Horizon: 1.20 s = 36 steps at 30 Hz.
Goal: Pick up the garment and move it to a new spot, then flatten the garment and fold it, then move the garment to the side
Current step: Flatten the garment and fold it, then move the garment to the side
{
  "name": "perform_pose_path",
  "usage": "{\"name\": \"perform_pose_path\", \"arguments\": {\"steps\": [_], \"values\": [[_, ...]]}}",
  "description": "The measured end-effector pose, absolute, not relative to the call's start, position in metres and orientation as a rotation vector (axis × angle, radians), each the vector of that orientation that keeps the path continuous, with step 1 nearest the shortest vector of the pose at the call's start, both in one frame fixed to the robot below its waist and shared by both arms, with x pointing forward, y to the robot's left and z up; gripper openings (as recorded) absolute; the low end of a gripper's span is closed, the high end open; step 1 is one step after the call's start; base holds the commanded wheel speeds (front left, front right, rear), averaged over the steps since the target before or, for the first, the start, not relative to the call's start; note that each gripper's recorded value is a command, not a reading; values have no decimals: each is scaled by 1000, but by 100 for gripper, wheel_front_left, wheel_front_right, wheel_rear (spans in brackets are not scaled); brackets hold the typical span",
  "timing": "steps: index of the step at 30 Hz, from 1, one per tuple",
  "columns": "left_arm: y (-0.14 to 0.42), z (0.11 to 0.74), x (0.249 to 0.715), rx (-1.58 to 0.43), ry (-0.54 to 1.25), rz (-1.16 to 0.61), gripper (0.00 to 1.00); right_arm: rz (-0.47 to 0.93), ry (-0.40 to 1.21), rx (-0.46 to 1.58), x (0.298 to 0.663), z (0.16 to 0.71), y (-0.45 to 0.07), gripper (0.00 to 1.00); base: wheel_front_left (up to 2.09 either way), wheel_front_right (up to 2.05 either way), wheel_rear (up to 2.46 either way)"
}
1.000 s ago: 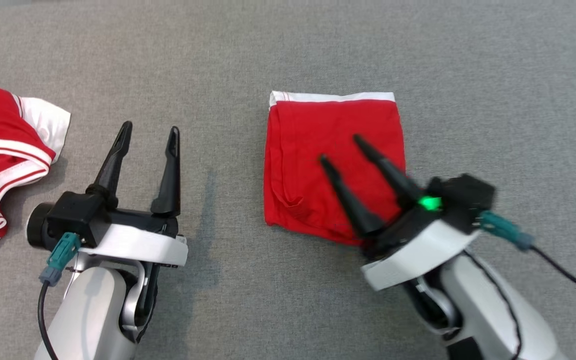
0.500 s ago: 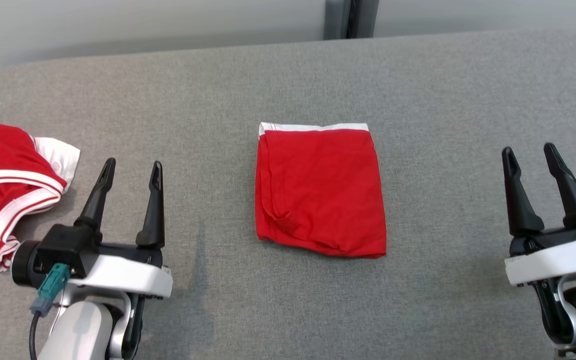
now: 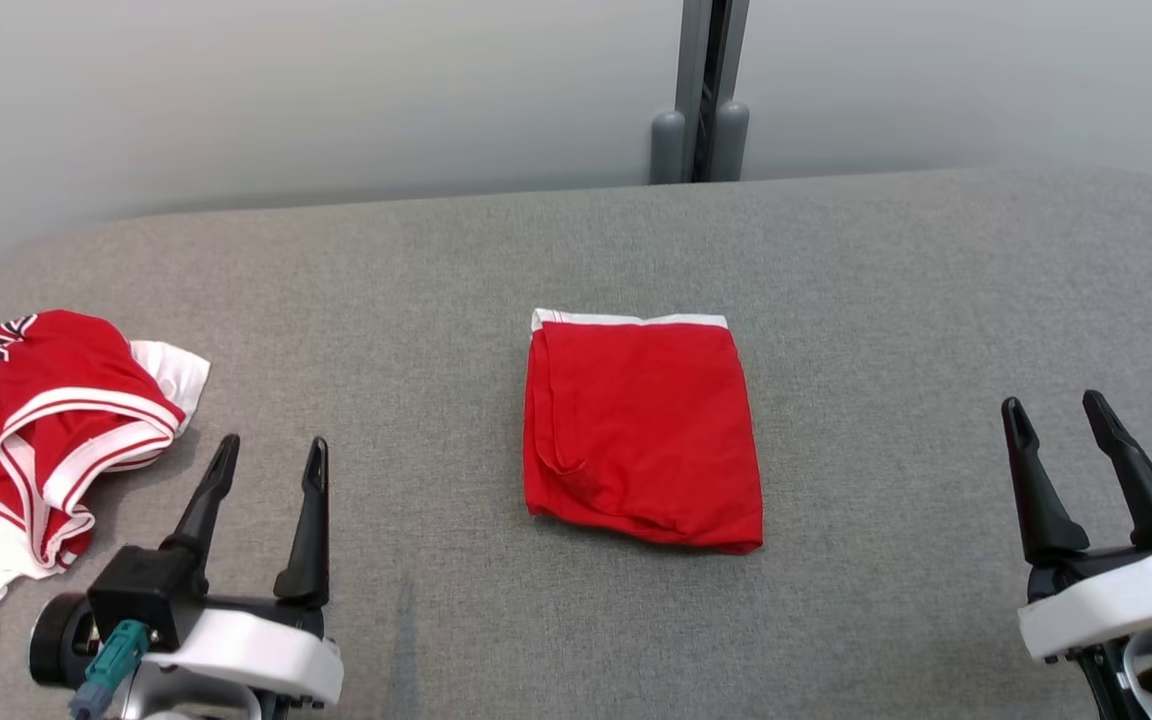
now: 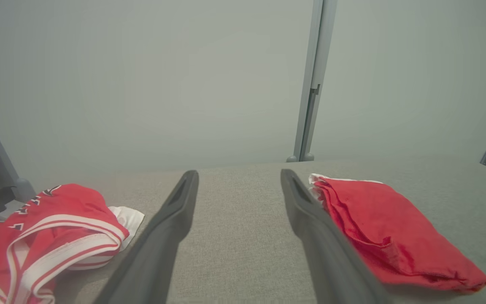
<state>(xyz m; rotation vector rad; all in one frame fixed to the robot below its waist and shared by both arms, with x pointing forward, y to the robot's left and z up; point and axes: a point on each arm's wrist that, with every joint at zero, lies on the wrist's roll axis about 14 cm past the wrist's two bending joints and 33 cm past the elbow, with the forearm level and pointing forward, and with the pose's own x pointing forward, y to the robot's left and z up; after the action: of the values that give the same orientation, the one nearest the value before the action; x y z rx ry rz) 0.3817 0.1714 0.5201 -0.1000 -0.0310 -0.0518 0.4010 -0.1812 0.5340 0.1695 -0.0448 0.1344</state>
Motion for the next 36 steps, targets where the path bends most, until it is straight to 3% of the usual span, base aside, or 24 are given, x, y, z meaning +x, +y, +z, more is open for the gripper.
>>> {"name": "perform_pose_path", "arguments": {"steps": [13, 36], "values": [[179, 523, 358, -88, -33, -26, 100, 120, -23, 130, 374, 543, -188, 100, 0, 0, 0], [182, 520, 361, -84, -25, -24, 100, 117, -12, 137, 375, 541, -185, 100, 0, 0, 0]]}}
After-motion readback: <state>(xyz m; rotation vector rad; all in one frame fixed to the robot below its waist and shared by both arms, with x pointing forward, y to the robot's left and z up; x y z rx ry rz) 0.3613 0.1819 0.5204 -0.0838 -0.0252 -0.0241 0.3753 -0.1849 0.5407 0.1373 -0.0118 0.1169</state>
